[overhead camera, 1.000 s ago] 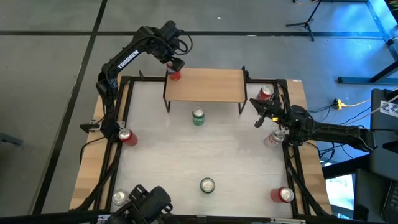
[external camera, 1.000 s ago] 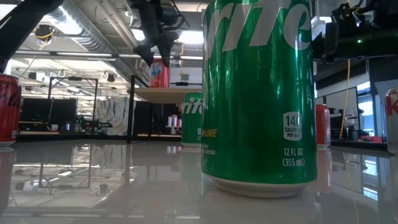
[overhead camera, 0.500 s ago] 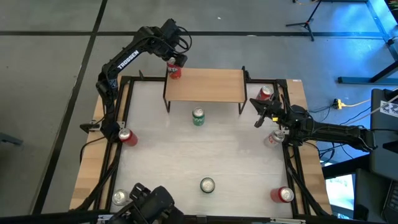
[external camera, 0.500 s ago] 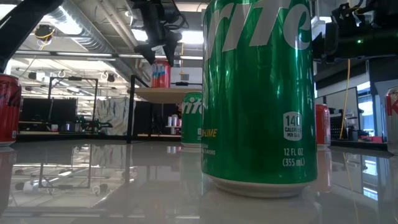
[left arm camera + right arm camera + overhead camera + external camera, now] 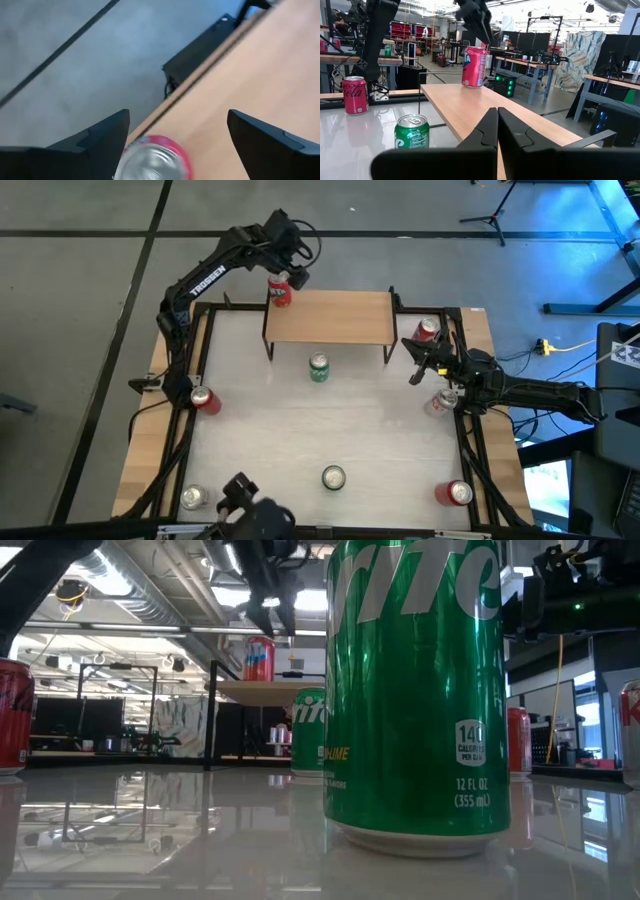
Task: Place canned beverage on shelf
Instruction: Put the red soda can aligned with the other red soda can on the shelf
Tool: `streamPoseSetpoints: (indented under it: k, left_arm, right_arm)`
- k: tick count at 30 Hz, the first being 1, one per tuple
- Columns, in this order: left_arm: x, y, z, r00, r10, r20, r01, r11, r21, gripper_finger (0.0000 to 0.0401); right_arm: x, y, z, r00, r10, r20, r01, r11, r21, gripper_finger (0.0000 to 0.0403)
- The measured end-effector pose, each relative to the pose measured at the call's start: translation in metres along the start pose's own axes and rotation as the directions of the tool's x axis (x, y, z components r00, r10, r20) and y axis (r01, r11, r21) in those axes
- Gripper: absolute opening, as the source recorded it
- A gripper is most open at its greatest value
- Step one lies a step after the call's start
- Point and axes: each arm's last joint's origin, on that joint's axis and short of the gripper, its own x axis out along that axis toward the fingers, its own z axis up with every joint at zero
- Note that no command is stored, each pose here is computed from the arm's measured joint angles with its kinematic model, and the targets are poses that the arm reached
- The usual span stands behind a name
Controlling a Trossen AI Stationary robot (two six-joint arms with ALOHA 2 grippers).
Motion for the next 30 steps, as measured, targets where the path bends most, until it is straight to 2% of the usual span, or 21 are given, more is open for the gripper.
streamPoseSetpoints:
  k: [8,15,24,28,30]
  left_arm:
    - [-0.063,-0.022,-0.015,0.998,-0.051,0.037,0.046,0.993,0.108,0.0328]
    - [-0.101,-0.044,-0.041,0.997,-0.06,-0.043,0.066,0.987,0.147,0.0328]
    - [-0.12,-0.072,-0.084,0.993,0.063,-0.098,-0.046,0.984,0.17,0.0328]
    - [-0.121,-0.083,-0.112,0.996,0.076,-0.048,-0.066,0.982,0.177,0.0328]
    - [-0.118,-0.086,-0.127,0.999,0.047,-0.011,-0.045,0.984,0.172,0.0328]
  right_arm:
    - [0.0,0.001,0.0,1.0,0.025,0.003,-0.025,1.0,0.0,0.0005]
    - [0.0,0.002,0.0,0.997,0.081,0.014,-0.081,0.997,0.0,0.0005]
    - [0.0,0.002,0.001,0.996,0.083,0.022,-0.083,0.997,-0.002,0.0005]
    - [0.0,0.002,0.001,0.996,0.083,0.015,-0.083,0.996,-0.01,0.0005]
    - [0.0,0.002,0.0,0.997,0.075,0.011,-0.075,0.997,-0.012,0.0005]
